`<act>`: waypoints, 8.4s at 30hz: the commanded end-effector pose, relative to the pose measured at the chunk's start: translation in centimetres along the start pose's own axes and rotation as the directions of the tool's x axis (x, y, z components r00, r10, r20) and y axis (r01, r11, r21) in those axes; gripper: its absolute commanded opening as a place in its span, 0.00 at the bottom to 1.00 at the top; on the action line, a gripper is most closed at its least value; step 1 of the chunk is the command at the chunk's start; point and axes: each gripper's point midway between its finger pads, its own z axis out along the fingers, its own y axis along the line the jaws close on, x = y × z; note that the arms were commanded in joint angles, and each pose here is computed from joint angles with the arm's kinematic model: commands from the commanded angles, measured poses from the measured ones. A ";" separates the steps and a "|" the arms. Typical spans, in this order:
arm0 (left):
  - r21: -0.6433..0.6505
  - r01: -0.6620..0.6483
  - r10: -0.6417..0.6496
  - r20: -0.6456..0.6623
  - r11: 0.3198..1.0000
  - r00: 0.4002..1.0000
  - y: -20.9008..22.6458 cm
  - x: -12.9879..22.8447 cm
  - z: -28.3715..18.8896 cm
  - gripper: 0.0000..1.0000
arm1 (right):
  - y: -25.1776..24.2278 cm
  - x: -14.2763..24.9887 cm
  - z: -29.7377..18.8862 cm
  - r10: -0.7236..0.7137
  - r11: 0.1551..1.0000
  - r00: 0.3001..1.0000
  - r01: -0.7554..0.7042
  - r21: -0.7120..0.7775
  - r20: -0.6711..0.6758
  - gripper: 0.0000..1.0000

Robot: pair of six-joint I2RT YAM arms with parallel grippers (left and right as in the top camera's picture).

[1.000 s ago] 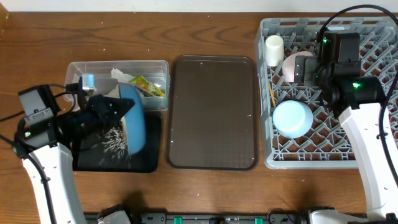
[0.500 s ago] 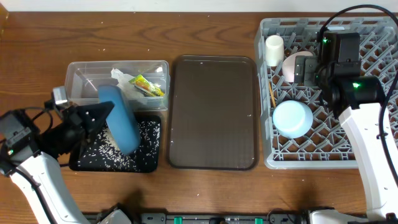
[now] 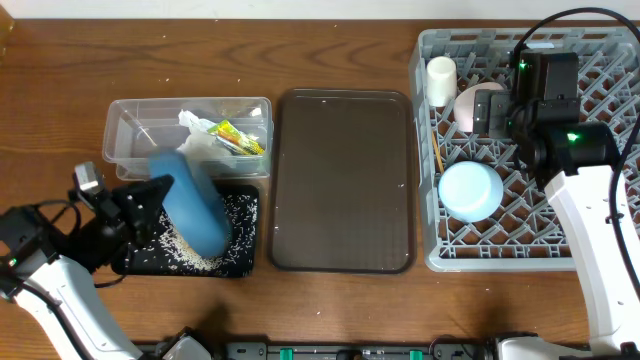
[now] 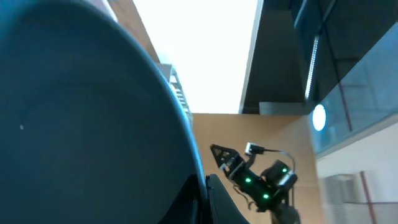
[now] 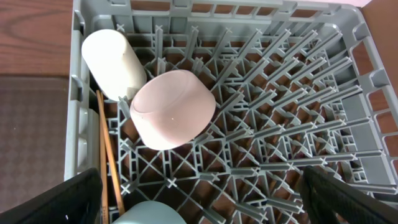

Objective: Sort waste into correct bins and load items into the dishwasher rack
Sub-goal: 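Tilt the blue plate to dump the rice onto the black tray, then carry the empty blue plate right and set it on the brown tray, then retract the left gripper to the left side, then move the right gripper left and grasp the blue plate's rim, then lift the blue plate and carry it right into the rack, then lower the blue plate into the rack's right side and release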

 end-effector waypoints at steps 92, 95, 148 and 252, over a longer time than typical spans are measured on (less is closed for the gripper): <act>-0.846 -0.339 0.735 0.088 0.411 0.673 -2.3 -1.0 0.5 0.60 | -0.1 -0.2 0.0 0.009 1.000 1.000 -0.009 0.004 0.002 0.99; -0.895 -0.193 0.720 0.179 0.402 0.671 -1.7 -2.1 -4.1 0.64 | -0.1 -0.2 0.0 0.009 1.000 1.000 -0.009 0.004 0.002 0.99; -0.924 -0.054 0.686 0.241 0.379 0.687 -0.3 -3.2 -7.2 0.89 | 35.0 28.3 -7.2 -0.773 0.486 0.633 0.636 -0.599 0.045 0.25; -0.924 -0.054 0.686 0.241 0.379 0.687 -0.3 -3.2 -7.2 0.90 | -0.3 2.9 -1.2 0.407 0.059 0.891 -0.248 -0.967 -0.204 0.01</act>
